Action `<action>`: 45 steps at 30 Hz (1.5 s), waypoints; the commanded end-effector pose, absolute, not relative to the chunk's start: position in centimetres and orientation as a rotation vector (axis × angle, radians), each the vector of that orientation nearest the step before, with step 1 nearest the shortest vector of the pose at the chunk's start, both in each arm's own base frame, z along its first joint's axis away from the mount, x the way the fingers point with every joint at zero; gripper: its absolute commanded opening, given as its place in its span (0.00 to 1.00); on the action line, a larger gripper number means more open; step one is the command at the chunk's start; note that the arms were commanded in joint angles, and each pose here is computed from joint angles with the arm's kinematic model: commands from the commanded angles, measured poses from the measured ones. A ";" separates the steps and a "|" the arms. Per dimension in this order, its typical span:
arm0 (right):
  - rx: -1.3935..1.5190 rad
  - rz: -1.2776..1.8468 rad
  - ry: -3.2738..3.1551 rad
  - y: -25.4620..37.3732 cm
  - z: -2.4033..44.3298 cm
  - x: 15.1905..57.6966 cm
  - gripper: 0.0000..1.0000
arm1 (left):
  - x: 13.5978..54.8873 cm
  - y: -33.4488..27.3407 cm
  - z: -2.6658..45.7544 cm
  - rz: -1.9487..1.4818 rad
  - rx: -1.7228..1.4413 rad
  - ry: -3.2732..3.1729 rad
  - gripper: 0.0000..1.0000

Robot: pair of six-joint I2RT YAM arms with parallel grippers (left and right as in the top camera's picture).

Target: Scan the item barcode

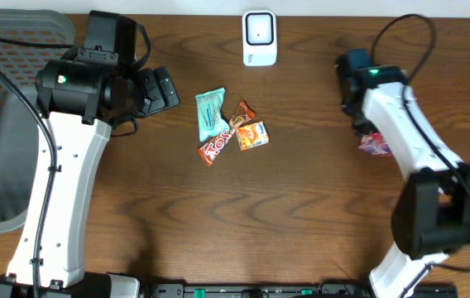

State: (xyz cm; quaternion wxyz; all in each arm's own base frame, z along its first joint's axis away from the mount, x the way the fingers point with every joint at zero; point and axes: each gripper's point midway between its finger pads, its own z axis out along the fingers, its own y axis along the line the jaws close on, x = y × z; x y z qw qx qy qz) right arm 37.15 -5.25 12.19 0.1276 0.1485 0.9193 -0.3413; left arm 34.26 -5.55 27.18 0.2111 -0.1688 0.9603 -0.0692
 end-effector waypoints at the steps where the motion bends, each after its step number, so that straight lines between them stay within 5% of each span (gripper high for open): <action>1: 0.327 -0.925 2.739 -1.7 9.2 37.8 0.09 | 34.4 -5.2 27.0 -0.166 -0.471 2.670 0.98; 6: 0.124 -0.765 2.790 3.2 7.6 38.9 0.59 | 34.4 -5.2 27.0 -0.166 -0.471 2.670 0.98; 12: 0.035 -0.423 2.767 9.4 11.1 42.0 0.54 | 34.4 -5.2 27.0 -0.166 -0.471 2.670 0.98; 21: 0.051 -0.107 2.715 10.5 20.0 44.6 0.78 | 34.4 -5.2 27.0 -0.166 -0.471 2.670 0.98; 28: 0.085 -0.100 2.888 4.8 19.1 42.1 0.96 | 34.4 -5.2 27.0 -0.166 -0.471 2.670 0.98; 32: 0.066 0.206 2.988 4.4 16.5 40.9 0.90 | 34.4 -5.2 27.0 -0.166 -0.471 2.670 0.98; 36: 0.139 0.505 2.986 4.8 13.7 40.7 0.36 | 34.4 -5.2 27.0 -0.166 -0.471 2.670 0.98; 39: 0.149 0.716 2.946 6.4 11.6 40.8 0.07 | 34.4 -5.2 27.0 -0.166 -0.471 2.670 0.98; 45: 0.087 0.760 2.921 8.2 6.9 40.3 0.01 | 34.4 -5.2 27.0 -0.166 -0.471 2.670 0.98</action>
